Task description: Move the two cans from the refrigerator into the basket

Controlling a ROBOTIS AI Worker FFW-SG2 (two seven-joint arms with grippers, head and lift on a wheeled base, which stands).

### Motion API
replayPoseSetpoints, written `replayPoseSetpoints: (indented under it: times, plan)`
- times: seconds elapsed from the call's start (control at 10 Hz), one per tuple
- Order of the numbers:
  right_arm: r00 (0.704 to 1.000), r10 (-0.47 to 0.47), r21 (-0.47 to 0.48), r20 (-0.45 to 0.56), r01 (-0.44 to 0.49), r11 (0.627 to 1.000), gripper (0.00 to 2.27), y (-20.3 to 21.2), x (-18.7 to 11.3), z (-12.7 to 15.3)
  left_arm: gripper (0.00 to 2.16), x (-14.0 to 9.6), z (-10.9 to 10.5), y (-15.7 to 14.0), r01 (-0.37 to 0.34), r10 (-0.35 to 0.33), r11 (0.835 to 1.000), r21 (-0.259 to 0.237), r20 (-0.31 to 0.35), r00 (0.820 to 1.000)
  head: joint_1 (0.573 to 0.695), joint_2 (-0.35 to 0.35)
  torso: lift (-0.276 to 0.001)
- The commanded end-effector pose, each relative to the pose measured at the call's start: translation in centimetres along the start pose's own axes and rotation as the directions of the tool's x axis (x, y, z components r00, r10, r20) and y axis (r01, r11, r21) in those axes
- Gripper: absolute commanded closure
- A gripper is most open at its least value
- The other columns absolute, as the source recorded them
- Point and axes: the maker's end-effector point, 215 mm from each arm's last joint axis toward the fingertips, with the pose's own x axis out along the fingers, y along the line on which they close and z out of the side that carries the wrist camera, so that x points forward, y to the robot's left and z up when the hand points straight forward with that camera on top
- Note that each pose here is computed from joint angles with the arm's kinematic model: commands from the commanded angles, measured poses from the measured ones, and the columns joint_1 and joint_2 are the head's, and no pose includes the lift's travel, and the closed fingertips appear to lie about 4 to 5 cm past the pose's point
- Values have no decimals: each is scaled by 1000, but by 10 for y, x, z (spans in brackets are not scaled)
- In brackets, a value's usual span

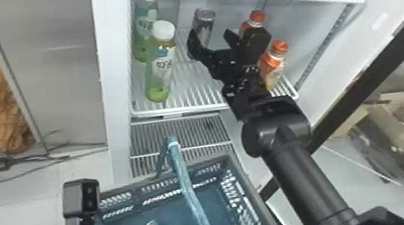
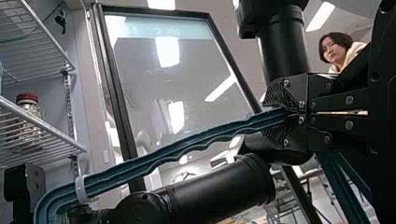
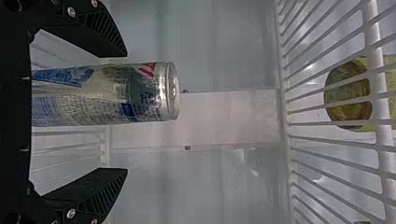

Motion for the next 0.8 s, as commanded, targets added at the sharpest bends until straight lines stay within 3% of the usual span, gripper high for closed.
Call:
replayPoseSetpoints:
  times: [0.0,0.7]
  plan:
    - [1000,6,-4,-4,-6,1000,130,4,5,0,1162,1,0,0,1,-1,1000,-1,-1,1000,695,-350,-276]
    - [1000,-3,-7,-11,2,1000,124,12,16,-2,1162,2,0,0,4,-4,1000,-2,-7,1000,695,-350,-276]
